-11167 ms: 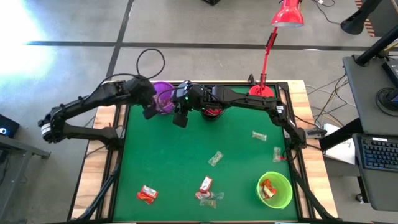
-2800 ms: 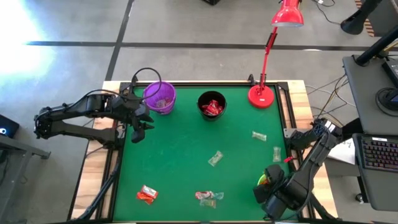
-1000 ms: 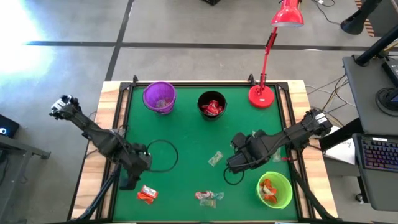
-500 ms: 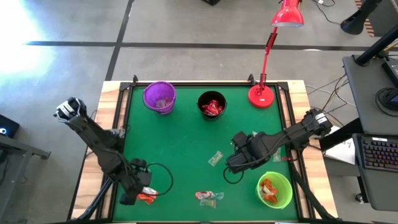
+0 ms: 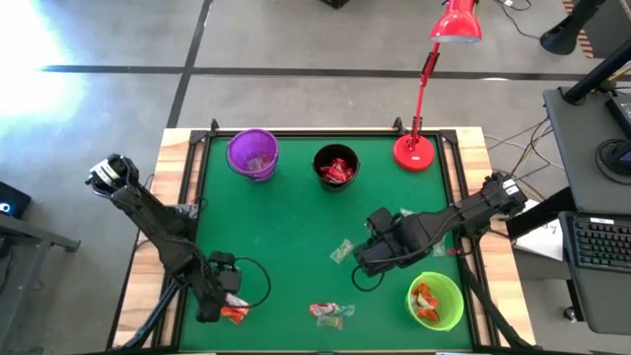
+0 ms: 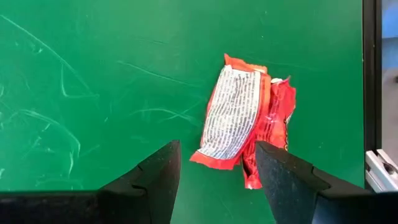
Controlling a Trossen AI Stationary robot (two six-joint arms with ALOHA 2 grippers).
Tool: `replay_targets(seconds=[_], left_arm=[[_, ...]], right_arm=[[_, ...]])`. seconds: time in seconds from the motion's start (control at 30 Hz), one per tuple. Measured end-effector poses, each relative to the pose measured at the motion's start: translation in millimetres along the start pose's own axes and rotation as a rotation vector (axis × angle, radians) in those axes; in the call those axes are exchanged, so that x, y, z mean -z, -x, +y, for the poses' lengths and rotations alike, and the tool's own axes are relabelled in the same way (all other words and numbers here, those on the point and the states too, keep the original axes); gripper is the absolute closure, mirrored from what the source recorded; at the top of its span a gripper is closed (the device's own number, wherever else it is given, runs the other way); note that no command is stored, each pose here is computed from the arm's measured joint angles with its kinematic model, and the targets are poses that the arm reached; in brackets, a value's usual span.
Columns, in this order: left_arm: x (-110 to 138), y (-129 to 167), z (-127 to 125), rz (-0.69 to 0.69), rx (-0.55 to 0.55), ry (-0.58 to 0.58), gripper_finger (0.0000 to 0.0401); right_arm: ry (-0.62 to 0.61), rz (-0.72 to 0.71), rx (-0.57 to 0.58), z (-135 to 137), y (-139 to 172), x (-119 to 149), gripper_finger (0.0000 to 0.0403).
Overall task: Sort candy
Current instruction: Put the orange chocolate into the green bucket
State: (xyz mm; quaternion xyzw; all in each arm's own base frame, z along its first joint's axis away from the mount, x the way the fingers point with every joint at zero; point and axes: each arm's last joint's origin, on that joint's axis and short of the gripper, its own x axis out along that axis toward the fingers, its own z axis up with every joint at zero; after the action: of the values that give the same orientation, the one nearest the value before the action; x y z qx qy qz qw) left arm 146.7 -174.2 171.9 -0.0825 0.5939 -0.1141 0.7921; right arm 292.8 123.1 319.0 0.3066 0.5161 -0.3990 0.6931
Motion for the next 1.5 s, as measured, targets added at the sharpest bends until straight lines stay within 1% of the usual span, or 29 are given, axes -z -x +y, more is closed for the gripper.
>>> replay_targets(seconds=[0.23,0.4,0.53,0.73,0.87,1.0,1.1,1.2,1.27,1.37,1.5], left_arm=[[-5,-5,-5,-0.044,0.046,-0.012,0.0211],[-3,-20,-4,0.000,0.001,-0.017,0.0211],[-1,-35,-2,0.037,-0.055,-0.020,0.0211],[-1,-44,-1,0.044,-0.102,-0.001,0.0215],[-2,-39,-2,0.027,-0.093,-0.005,0.0247],[-2,-36,-2,0.017,-0.086,-0.005,0.0304],[-3,-34,-2,0.012,-0.078,-0.005,0.0351],[-3,-33,-3,0.007,-0.069,-0.004,0.0388],[-3,-32,-3,0.003,-0.064,-0.004,0.0393],[-5,-24,-3,-0.023,-0.041,-0.001,0.0388],[-9,-3,-4,-0.131,-0.015,0.008,0.0391]], right_arm=[[-0.006,-0.002,-0.020,2,0,0,0.0275],[-0.013,-0.002,-0.021,2,0,0,0.0275],[-0.013,-0.002,-0.021,2,0,0,0.0275],[-0.015,-0.003,-0.032,3,0,0,0.0275],[-0.016,-0.003,-0.035,3,0,0,0.0275],[-0.017,-0.001,-0.041,4,0,0,0.0275],[-0.013,0.052,-0.050,5,0,1,0.0275],[0.033,0.105,-0.064,5,-1,-1,0.0276],[0.051,0.109,-0.087,7,-1,-2,0.0278],[0.074,0.101,-0.136,12,-1,-2,0.0287],[0.094,0.049,-0.233,22,1,-4,0.0298]])
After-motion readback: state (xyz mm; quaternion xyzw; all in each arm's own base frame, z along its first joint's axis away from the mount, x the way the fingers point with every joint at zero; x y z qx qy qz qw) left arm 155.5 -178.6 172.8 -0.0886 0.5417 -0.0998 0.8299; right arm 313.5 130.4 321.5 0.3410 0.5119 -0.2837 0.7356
